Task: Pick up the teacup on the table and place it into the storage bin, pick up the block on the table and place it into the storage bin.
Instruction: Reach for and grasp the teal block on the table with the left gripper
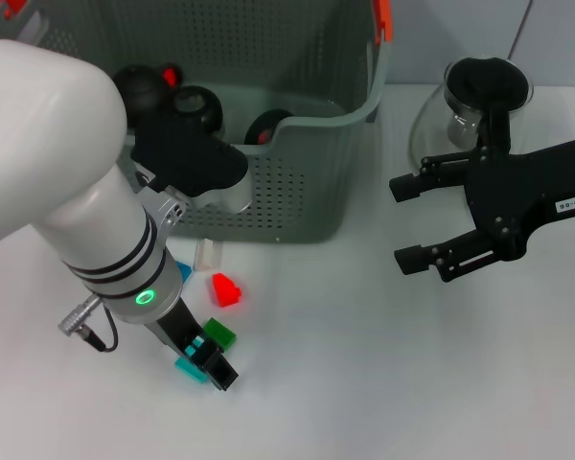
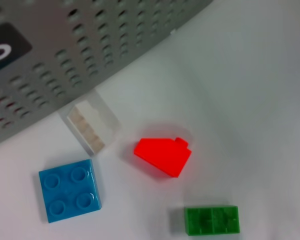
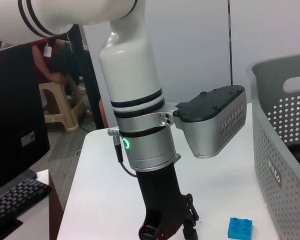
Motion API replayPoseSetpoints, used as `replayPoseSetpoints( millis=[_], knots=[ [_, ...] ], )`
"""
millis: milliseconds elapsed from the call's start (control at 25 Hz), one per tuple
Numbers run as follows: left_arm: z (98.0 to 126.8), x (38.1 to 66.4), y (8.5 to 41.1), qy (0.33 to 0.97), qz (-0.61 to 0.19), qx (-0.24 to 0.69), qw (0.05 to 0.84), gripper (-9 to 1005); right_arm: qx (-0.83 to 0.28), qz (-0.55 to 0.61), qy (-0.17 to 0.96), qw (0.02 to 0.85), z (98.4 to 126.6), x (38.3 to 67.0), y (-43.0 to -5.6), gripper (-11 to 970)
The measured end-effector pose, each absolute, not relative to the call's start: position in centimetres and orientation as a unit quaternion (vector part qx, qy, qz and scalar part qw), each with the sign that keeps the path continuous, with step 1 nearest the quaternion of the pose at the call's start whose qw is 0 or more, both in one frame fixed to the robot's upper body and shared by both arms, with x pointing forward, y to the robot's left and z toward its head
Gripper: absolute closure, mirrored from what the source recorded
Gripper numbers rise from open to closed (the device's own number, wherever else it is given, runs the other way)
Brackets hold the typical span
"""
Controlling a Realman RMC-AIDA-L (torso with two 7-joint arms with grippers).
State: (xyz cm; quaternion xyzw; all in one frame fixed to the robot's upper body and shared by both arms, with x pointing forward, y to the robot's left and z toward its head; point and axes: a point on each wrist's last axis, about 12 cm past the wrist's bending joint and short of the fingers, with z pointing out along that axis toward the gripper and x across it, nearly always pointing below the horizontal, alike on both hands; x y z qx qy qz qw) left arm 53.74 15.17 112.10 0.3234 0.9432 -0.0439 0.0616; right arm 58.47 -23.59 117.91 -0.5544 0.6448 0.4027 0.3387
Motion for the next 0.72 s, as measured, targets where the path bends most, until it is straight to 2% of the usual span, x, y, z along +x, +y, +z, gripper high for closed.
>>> replayPoseSetpoints(
  millis=[720],
  knots=[
    [111.73, 53.9, 15.34, 0.944, -0.032, 0.322, 0.064, 123, -0.551, 0.404, 0.646, 0.34, 117.76, 58.35, -23.77, 19]
  ],
)
